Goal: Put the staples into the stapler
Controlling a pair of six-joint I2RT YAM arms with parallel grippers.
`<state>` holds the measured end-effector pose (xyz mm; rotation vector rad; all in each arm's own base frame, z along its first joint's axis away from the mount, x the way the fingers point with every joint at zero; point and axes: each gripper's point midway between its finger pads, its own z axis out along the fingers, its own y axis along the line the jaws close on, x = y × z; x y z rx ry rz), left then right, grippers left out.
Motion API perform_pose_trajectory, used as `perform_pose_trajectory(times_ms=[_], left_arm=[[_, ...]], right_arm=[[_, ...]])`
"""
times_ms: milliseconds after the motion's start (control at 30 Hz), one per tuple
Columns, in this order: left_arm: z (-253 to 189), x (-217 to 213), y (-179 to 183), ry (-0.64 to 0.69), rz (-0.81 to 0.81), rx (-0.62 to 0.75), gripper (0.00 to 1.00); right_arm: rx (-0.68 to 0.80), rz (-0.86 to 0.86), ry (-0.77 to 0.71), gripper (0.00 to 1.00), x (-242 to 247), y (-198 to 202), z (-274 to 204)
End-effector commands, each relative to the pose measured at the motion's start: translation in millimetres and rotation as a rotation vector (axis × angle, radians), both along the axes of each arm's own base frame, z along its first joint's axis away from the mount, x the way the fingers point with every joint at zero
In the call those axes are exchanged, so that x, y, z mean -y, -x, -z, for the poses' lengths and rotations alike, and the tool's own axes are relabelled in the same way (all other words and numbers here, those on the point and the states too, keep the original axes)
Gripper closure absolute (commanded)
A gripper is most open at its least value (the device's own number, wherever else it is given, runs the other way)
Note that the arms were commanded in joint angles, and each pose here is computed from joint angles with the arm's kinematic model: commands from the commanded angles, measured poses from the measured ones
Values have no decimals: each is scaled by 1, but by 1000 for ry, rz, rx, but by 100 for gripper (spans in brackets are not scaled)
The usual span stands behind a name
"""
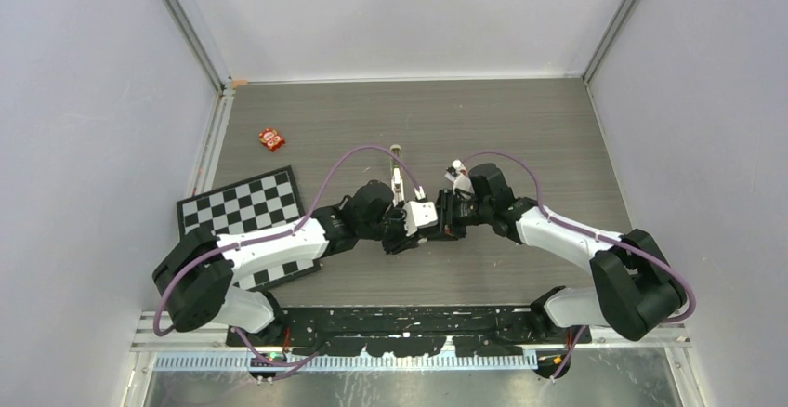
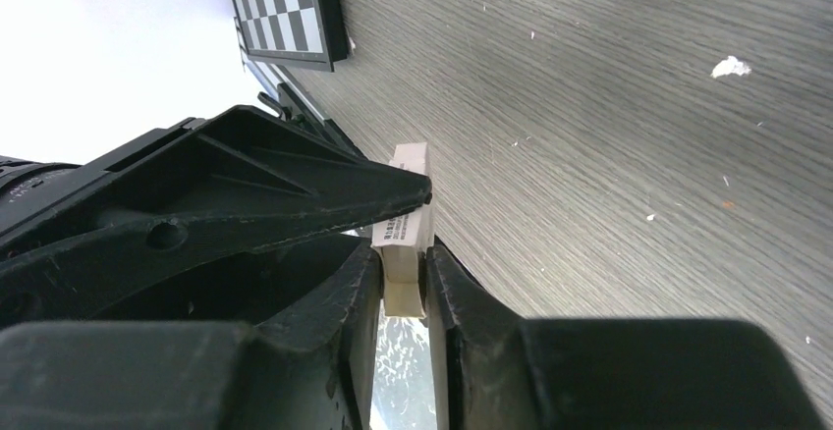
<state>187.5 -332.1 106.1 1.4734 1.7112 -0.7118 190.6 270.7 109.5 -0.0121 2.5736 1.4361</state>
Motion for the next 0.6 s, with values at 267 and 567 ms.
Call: perform_pose_trajectory(times_ms=[267,567], left_arm=[[-37,-11,-4,16,-41,57,42],[-41,-42,8,-56,-34,95,30]], right_arm=[[103,23,-57,78,-5,-13,-15],[133,-10,-135,77,-6,-2,-35]])
